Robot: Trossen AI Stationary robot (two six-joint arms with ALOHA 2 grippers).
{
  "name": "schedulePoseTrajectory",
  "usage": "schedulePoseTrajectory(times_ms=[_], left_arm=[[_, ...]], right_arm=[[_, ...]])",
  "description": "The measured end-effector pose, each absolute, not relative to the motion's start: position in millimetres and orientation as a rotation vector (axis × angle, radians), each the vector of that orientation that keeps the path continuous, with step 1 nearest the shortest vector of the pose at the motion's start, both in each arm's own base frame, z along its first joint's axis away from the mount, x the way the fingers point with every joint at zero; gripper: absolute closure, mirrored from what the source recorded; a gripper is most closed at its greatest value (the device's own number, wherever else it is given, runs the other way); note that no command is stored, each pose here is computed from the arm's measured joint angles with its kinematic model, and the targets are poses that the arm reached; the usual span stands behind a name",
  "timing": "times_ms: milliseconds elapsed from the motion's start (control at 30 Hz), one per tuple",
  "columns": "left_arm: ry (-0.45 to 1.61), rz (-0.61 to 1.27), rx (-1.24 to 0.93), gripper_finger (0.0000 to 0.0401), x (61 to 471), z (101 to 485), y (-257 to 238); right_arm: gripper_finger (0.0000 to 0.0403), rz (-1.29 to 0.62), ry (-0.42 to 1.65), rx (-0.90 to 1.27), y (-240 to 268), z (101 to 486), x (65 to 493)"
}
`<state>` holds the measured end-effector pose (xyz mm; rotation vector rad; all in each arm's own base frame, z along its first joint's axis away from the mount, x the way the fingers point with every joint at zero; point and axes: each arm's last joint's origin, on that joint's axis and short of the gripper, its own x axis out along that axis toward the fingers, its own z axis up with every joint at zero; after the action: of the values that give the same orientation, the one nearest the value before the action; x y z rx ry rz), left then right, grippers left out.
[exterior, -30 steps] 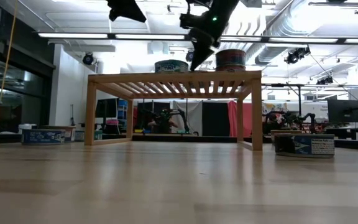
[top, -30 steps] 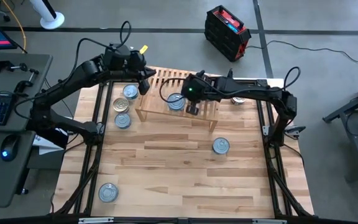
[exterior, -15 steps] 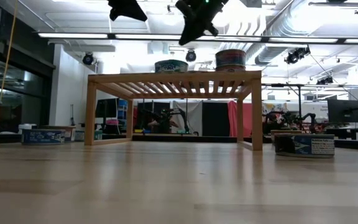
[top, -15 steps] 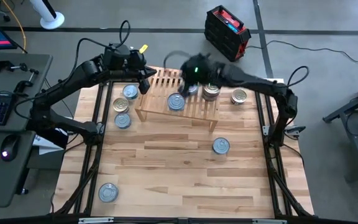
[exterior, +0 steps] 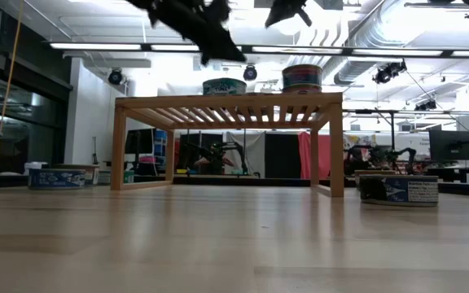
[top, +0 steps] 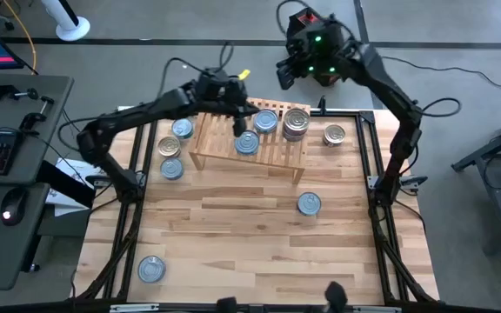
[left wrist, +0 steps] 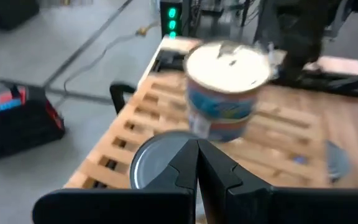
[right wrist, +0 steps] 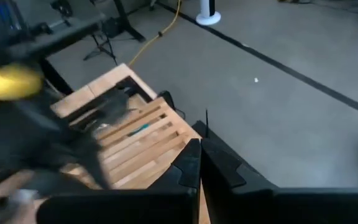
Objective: Stack canned seafood by type on shelf
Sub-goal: Adjust the tuna cans on the shelf
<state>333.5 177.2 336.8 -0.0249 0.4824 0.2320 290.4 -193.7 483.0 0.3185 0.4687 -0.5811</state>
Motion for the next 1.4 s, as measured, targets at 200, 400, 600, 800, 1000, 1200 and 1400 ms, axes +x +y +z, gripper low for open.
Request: schedulePoseTrajectory(times_ms=[200,400,600,800,1000,1200,1400], left_arm=[[0.557,0.240,-0.059,0.0401,355,295,196],[0.532,0.208,-0.052,0.0401,364,286,199],[0.580,0.208,-0.038,0.0401,358,282,204],[0.615,0.229,-0.062,0.0401,349,279,214],[0.639,0.257,-0.084,0.0401,340,280,224],[0.717,0.264,-0.135,0.0401,329,276,228],[0.783,0.290,-0.154,0.0401,320,277,225]], right_arm=[[0.0403,-0.594,0.425,0.346,-181,498,276],[0.0403,-0.614,0.440,0.356,-176,497,274],[0.0403,-0.612,0.446,0.362,-173,497,275],[0.0403,-0.613,0.446,0.362,-173,497,275],[0.0403,-0.603,0.451,0.348,-171,497,276],[0.0403,-0.595,0.490,0.343,-169,494,276],[0.0403,-0.486,0.580,0.342,-166,486,277]])
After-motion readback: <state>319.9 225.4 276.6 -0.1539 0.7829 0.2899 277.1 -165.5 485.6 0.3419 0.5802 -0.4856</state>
